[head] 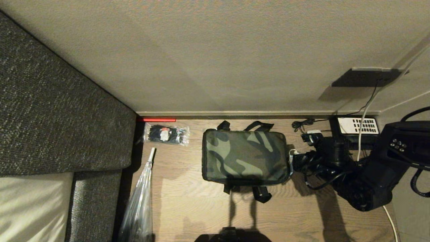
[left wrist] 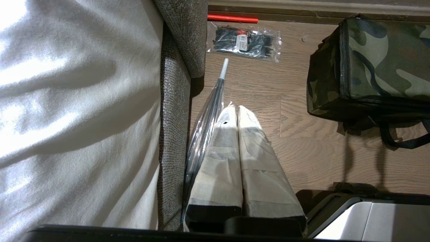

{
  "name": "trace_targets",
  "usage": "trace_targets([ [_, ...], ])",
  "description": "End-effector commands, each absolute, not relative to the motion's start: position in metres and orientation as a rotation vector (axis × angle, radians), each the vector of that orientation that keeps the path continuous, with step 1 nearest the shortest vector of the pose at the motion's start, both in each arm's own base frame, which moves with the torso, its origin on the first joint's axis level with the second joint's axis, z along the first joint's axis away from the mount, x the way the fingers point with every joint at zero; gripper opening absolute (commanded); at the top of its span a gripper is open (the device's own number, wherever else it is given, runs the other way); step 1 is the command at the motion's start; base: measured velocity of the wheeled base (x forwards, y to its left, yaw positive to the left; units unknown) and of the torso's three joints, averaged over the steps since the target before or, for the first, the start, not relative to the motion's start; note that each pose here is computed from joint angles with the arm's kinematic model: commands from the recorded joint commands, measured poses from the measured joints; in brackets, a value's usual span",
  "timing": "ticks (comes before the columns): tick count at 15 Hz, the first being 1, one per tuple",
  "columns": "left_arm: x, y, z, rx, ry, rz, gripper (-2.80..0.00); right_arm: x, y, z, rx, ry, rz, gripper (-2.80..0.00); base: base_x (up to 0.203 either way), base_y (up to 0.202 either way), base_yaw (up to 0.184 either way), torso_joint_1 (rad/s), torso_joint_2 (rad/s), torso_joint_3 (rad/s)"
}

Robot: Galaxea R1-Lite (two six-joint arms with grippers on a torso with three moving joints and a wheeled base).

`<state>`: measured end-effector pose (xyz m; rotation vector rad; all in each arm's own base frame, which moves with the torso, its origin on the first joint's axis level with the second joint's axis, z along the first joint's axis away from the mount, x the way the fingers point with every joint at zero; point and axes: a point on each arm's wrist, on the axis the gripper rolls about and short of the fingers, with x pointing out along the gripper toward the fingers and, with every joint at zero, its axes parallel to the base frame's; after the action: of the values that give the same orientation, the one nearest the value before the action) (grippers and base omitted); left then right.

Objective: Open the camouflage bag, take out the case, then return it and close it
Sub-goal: Open the top of the storage box

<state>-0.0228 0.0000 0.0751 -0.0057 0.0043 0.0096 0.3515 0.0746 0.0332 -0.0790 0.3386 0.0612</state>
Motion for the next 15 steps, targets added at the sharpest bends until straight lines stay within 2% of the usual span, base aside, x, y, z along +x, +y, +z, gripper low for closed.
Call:
trace_targets([
  [1, -0.023, 0.000, 0.074, -0.006, 0.006, 0.010, -2.80, 0.357, 0.076, 0.034, -0.077, 0.319, 0.060, -2.80, 0.000, 0.000, 0.000, 0.000, 0.00, 0.000],
  [15, -0.023, 0.000, 0.074, -0.006, 0.006, 0.011, -2.80, 0.434, 0.085, 0.069, -0.078, 0.051, 0.034, -2.80, 0.000, 0.000, 0.000, 0.000, 0.00, 0.000],
])
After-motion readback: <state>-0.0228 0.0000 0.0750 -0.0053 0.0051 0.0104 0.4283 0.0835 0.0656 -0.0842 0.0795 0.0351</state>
